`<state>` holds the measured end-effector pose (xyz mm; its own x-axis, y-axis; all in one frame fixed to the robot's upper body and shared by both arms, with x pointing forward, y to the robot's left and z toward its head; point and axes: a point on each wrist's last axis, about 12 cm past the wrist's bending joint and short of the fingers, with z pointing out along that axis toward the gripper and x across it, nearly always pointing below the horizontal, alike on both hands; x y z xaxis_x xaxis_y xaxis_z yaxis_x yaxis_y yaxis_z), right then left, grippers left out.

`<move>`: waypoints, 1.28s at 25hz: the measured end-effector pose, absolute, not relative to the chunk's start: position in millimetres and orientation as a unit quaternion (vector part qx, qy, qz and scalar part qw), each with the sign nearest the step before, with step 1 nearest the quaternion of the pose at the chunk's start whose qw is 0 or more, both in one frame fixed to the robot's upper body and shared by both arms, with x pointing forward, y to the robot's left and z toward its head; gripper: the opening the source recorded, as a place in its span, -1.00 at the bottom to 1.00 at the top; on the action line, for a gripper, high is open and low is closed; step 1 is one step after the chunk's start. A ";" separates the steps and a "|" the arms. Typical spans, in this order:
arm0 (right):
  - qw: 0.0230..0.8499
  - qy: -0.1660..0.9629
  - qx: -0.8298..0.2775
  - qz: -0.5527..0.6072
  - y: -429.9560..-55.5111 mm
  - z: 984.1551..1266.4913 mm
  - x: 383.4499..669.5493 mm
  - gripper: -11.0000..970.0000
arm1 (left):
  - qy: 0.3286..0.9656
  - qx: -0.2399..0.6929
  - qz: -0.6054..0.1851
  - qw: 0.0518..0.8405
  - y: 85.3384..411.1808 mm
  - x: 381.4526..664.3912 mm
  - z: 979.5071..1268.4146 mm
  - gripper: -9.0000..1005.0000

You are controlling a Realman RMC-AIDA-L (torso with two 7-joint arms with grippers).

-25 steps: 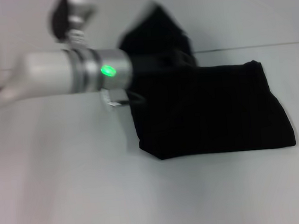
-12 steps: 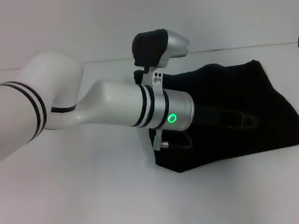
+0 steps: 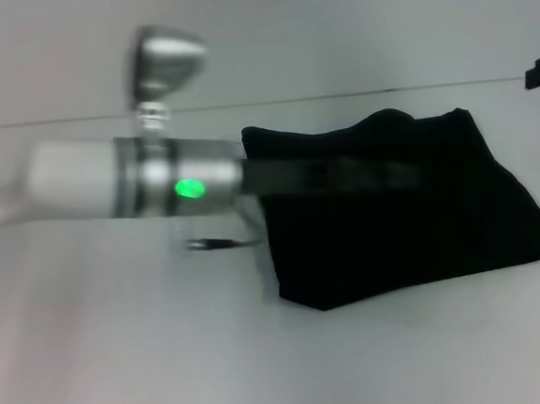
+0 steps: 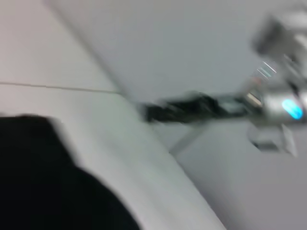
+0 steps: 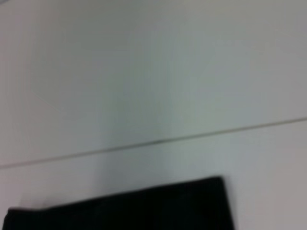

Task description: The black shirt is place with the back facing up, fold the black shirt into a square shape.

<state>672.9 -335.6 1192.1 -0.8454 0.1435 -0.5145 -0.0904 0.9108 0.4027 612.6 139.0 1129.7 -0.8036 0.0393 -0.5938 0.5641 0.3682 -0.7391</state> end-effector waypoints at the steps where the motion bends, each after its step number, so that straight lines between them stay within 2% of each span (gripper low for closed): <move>1: 0.278 0.937 0.014 0.211 -335.6 1192.1 672.9 -0.01 | 0.795 0.171 -0.527 0.245 147.6 614.0 1129.8 -0.11; 4: 0.248 0.942 -0.013 0.226 -320.6 1182.6 669.8 -0.01 | 0.816 0.060 -0.525 0.234 197.0 616.3 1129.2 0.12; 7: 0.224 0.942 -0.040 0.246 -298.8 1168.9 667.4 -0.01 | 0.807 0.014 -0.533 0.253 227.8 611.9 1131.8 0.36; 13: 0.246 0.928 -0.061 0.273 -271.0 1142.9 662.1 -0.01 | 0.800 0.004 -0.536 0.270 240.6 606.4 1130.7 0.81; 18: 0.243 0.929 -0.041 0.278 -272.4 1126.7 655.5 -0.01 | 0.801 0.008 -0.535 0.269 235.6 606.9 1128.9 0.92; 29: 0.238 0.933 0.012 0.271 -270.3 1103.2 650.5 0.69 | 0.799 0.002 -0.534 0.276 228.3 609.9 1127.0 0.92; 32: 0.241 0.930 0.008 0.278 -261.7 1101.7 650.7 0.67 | 0.800 0.000 -0.532 0.278 227.9 610.1 1126.0 0.92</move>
